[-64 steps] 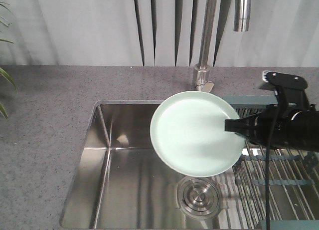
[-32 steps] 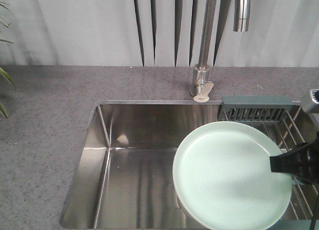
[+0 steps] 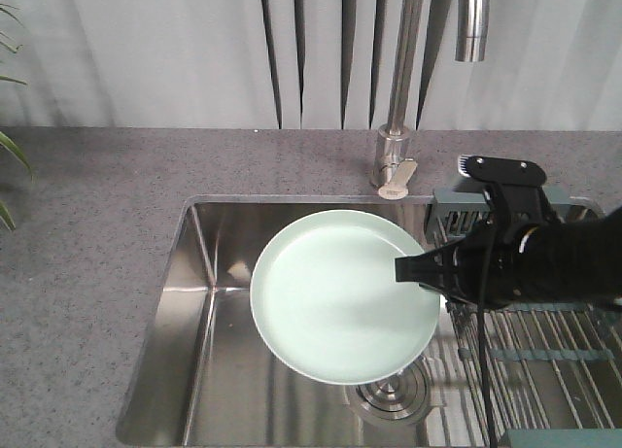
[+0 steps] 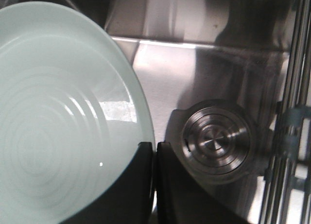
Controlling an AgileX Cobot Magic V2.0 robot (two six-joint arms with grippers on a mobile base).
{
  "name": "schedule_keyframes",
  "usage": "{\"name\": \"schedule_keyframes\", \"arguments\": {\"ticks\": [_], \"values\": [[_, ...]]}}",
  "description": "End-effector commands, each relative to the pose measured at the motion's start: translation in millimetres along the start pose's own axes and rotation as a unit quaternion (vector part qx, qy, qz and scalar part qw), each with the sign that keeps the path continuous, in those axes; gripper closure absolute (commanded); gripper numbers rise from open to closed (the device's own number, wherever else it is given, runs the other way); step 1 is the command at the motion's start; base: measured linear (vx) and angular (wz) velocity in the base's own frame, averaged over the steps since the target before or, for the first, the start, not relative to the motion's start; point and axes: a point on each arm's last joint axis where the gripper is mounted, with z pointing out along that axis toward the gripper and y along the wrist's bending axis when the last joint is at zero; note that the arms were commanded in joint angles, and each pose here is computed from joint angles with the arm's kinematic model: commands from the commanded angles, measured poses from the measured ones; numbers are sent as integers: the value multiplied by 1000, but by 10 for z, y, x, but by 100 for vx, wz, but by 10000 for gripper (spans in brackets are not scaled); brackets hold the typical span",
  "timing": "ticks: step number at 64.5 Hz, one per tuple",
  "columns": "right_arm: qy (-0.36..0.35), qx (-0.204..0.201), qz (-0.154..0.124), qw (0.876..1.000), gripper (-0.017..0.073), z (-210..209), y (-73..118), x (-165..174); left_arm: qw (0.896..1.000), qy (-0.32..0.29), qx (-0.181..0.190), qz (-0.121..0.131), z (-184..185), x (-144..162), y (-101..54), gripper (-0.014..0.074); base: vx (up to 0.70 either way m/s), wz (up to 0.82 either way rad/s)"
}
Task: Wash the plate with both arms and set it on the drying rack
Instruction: 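Move the held plate over the sink and tilt it with the right gripper, then lower the pale green plate onto the drying rack and open the right gripper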
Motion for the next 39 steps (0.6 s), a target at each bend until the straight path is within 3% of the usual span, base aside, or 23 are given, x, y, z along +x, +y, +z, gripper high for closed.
{"name": "schedule_keyframes", "arguments": {"ticks": [1, 3, 8, 13, 26, 39], "values": [[-64, 18, -29, 997, 563, -119, 40, -310, 999, -39, -3, -9, -24, -132, -1, 599, 0, 0], [-69, 34, -41, 996, 563, -155, 22, -352, 999, -39, -3, -9, -24, -132, -1, 599, 0, 0], [-75, 73, -42, 994, 563, -304, -61, -442, 999, -39, -3, -9, -24, -132, -1, 599, 0, 0], [-71, 135, -50, 987, 563, -502, -224, -471, 999, -39, -3, -9, -24, -132, -1, 599, 0, 0], [-40, 294, -70, 952, 563, -983, -630, -374, 999, -39, -3, -9, -24, -132, -1, 599, 0, 0], [-33, 365, -70, 928, 563, -1110, -900, -388, 999, -39, -3, -9, -24, -132, -1, 599, 0, 0]]}}
